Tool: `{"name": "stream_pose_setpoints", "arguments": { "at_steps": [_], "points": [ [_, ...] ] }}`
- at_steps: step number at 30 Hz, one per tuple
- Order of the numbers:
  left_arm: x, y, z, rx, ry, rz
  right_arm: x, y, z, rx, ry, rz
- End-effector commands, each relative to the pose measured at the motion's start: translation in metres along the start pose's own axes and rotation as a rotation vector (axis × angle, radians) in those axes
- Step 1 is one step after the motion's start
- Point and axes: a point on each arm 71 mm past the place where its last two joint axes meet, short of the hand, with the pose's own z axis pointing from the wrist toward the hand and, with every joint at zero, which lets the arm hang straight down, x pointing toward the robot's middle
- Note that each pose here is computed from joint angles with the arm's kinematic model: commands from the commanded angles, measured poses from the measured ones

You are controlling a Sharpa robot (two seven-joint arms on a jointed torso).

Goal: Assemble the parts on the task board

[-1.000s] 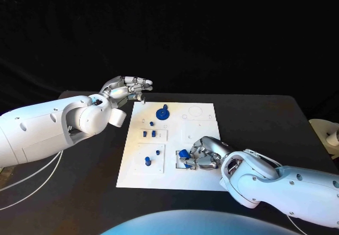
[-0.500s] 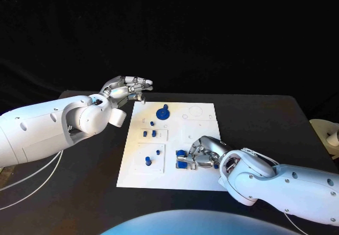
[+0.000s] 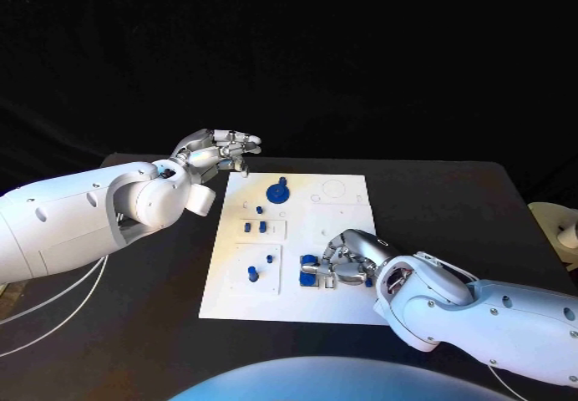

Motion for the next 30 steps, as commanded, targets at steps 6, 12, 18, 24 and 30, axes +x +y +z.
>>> {"name": "stream_pose_setpoints", "arguments": {
  "at_steps": [6,12,18,24,30],
  "points": [
    [0.0014,-0.0007,0.0001,0.003,0.016,-0.009,-0.0051,0.0035,-0.0111,-0.066,-0.023,-0.008],
    [0.0014,-0.0006,0.0003,0.002,0.017,-0.010,-0.0044,0.0052,-0.0133,-0.077,-0.009,-0.008],
    [0.0011,-0.0005,0.0003,0.001,0.017,-0.010,-0.0022,0.0072,-0.0118,-0.081,0.007,-0.014],
    [0.0009,-0.0005,0.0002,0.000,0.017,-0.010,0.0007,0.0087,-0.0084,-0.081,0.024,-0.032],
    [0.0006,-0.0005,0.0000,0.000,0.016,-0.010,0.0009,0.0062,-0.0052,-0.070,0.022,-0.051]
  ]
}}
